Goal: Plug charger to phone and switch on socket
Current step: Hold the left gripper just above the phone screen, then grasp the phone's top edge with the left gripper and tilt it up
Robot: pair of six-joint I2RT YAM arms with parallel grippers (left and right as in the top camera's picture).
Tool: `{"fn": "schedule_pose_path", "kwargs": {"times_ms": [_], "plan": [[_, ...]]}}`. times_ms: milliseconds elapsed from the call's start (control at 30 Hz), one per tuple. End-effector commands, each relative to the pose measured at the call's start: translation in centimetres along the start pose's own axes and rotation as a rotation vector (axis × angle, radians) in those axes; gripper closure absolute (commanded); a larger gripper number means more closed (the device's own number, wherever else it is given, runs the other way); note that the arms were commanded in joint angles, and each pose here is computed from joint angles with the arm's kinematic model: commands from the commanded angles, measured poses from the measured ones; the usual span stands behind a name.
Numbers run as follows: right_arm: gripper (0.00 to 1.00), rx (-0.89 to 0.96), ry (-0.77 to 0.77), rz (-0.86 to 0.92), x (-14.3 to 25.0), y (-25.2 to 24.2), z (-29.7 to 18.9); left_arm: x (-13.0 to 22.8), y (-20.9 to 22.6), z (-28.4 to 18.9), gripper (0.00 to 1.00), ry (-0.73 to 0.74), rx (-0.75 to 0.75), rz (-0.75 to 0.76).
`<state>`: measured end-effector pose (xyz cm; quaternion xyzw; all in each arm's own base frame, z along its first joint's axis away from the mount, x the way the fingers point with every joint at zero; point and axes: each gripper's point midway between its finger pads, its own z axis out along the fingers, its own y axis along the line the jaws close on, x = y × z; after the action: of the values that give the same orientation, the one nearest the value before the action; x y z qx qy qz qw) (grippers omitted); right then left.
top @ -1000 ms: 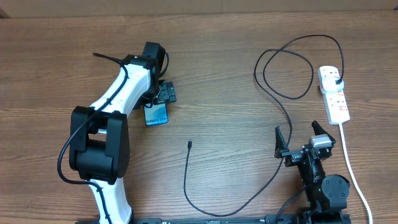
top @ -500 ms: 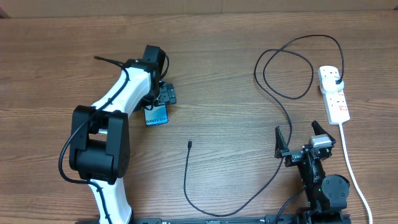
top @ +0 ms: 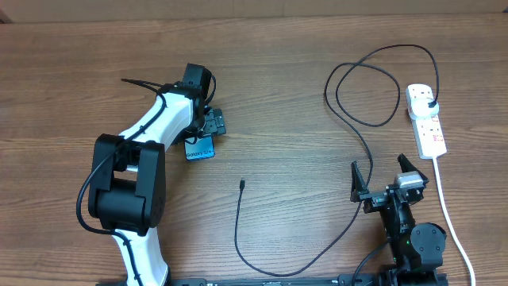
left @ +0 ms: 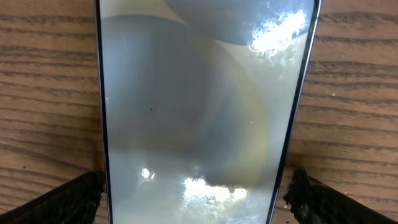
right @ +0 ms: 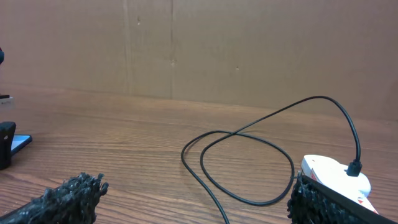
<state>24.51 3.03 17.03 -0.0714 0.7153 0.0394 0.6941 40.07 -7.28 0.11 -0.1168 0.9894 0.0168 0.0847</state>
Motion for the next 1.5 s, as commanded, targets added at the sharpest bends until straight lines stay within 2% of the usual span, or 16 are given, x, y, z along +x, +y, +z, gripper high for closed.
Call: {"fn": "schedule_pose_path", "kwargs": {"times_ms": [0,1300,1367,1433,1467], "plan": [[0.0,-0.003,0.007,-0.004,0.4,0.1,0.1,1.4,0.8,1.0,0.0,0.037,-0.038,0.02],[0.0,-0.003,0.007,-0.004,0.4,0.1,0.1,2.8,1.2,1.0,0.01,0.09,-0.054,0.027],[0.0,-0.003,0.007,-0.004,0.4,0.1,0.1,3.2,0.9,1.0,0.06,0.109,-0.035,0.027],[0.0,-0.003,0.007,-0.004,0.4,0.1,0.1,3.7,0.4,0.9,0.18,0.135,-0.003,0.026],[0.0,-0.003,0.007,-0.004,0.4,0.1,0.1,3.9,0.2,0.9,0.2,0.144,0.008,0.025]]}}
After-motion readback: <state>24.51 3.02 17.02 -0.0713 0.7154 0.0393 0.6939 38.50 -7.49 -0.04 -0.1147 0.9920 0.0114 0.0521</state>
